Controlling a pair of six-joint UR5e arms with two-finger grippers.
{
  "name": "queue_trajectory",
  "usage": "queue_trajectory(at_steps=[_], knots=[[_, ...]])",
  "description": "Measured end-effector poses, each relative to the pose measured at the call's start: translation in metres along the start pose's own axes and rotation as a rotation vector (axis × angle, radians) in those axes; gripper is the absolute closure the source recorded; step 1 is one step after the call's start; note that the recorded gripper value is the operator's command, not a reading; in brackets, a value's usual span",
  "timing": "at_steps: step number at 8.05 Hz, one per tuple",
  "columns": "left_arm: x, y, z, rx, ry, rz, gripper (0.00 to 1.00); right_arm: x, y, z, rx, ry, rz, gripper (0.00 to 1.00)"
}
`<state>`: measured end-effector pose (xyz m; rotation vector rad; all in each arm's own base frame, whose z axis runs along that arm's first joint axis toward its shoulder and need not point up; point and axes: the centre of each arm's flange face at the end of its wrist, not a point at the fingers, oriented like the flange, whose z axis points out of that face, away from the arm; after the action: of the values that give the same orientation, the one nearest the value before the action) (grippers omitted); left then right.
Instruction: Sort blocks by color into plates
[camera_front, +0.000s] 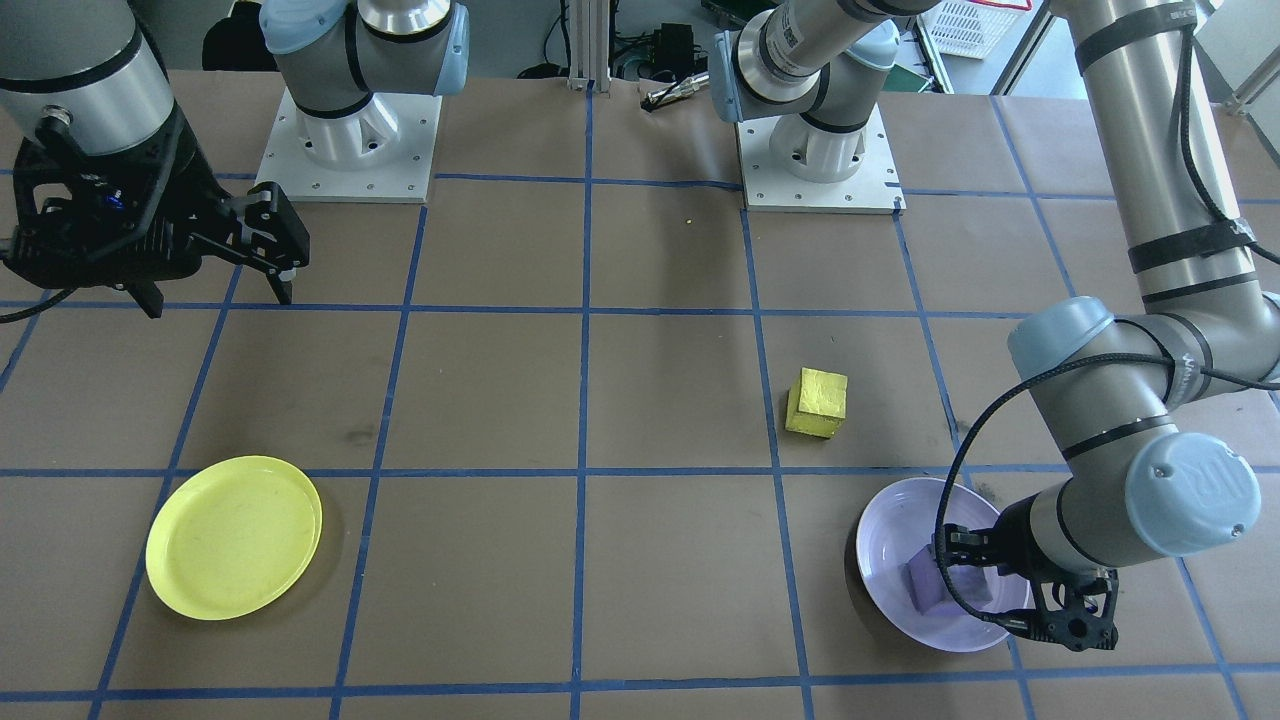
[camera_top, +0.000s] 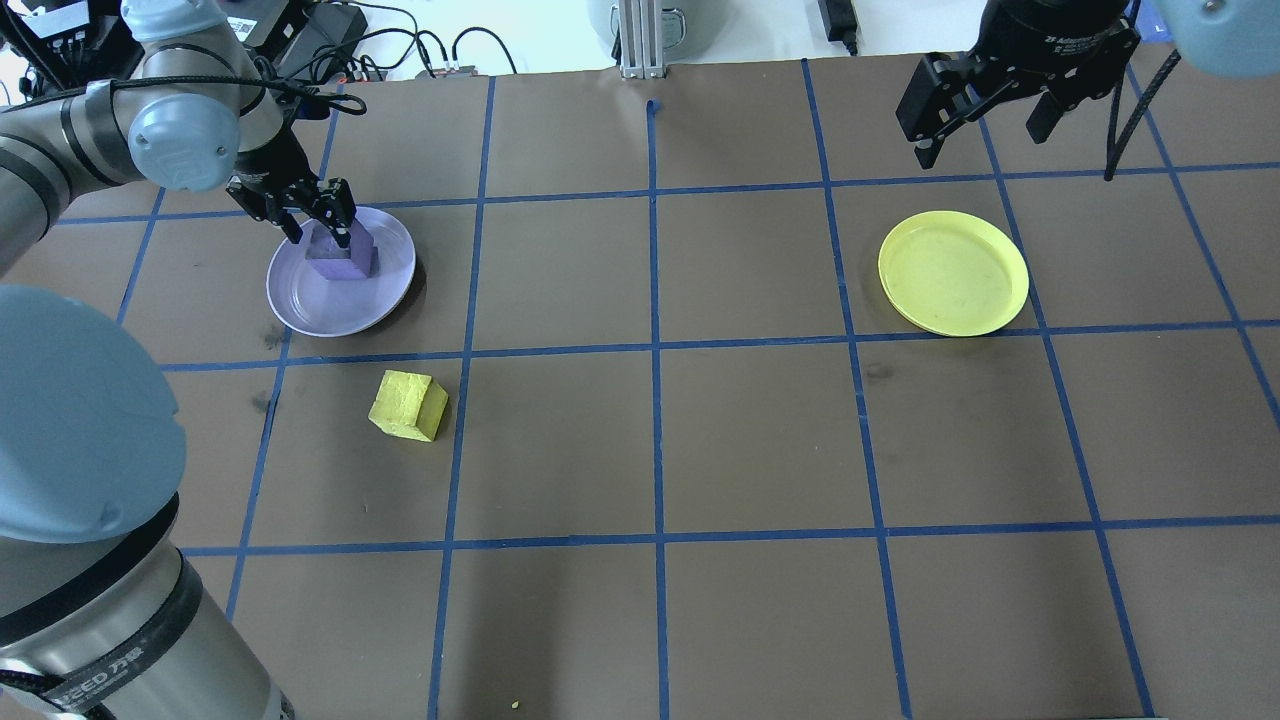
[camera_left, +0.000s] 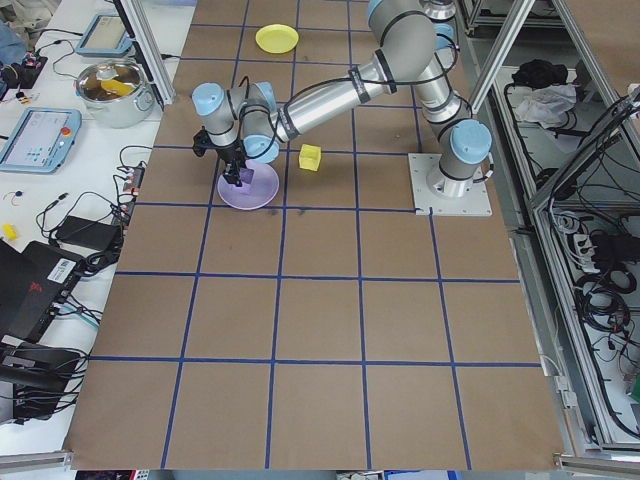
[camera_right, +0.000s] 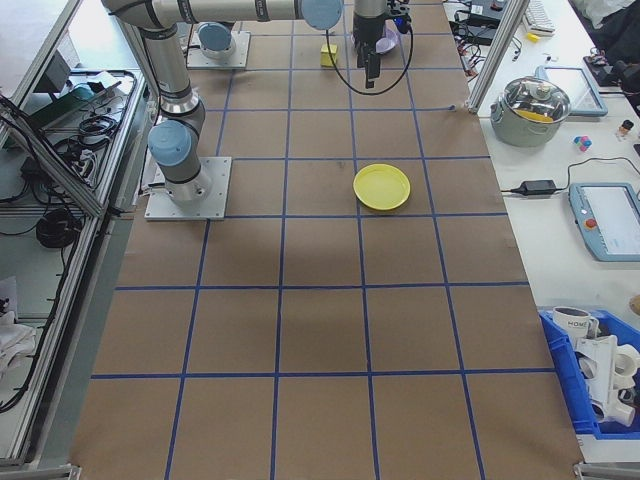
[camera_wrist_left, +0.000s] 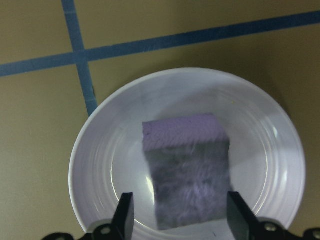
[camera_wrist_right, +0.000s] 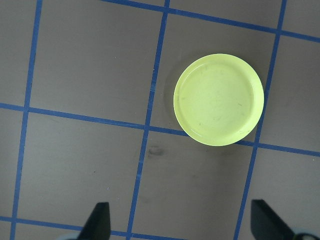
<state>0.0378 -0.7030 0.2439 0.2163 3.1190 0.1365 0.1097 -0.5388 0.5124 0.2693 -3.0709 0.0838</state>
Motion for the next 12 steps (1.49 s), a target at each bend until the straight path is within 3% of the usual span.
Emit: queue_trajectory(at_steps=[2, 4, 6, 7, 9, 12], knots=[[0.003, 0.004, -0.012, 0.015, 0.004, -0.001, 0.00, 0.000, 0.000, 0.000, -0.001, 0.001, 0.001, 0.00], [0.016, 0.023, -0.047, -0.001, 0.012, -0.011, 0.00, 0.000, 0.000, 0.000, 0.000, 0.001, 0.001, 0.00], [0.078, 0.057, -0.076, -0.025, 0.010, -0.026, 0.00, 0.000, 0.000, 0.000, 0.000, 0.000, 0.000, 0.00], [0.119, 0.083, -0.071, -0.047, 0.010, 0.021, 0.00, 0.000, 0.000, 0.000, 0.000, -0.001, 0.000, 0.00], [0.159, 0.131, -0.047, -0.039, 0.006, 0.123, 0.00, 0.000, 0.000, 0.000, 0.003, -0.001, 0.000, 0.00], [0.160, 0.154, -0.022, -0.012, 0.001, 0.178, 0.00, 0.001, 0.000, 0.000, -0.001, 0.001, 0.001, 0.00]])
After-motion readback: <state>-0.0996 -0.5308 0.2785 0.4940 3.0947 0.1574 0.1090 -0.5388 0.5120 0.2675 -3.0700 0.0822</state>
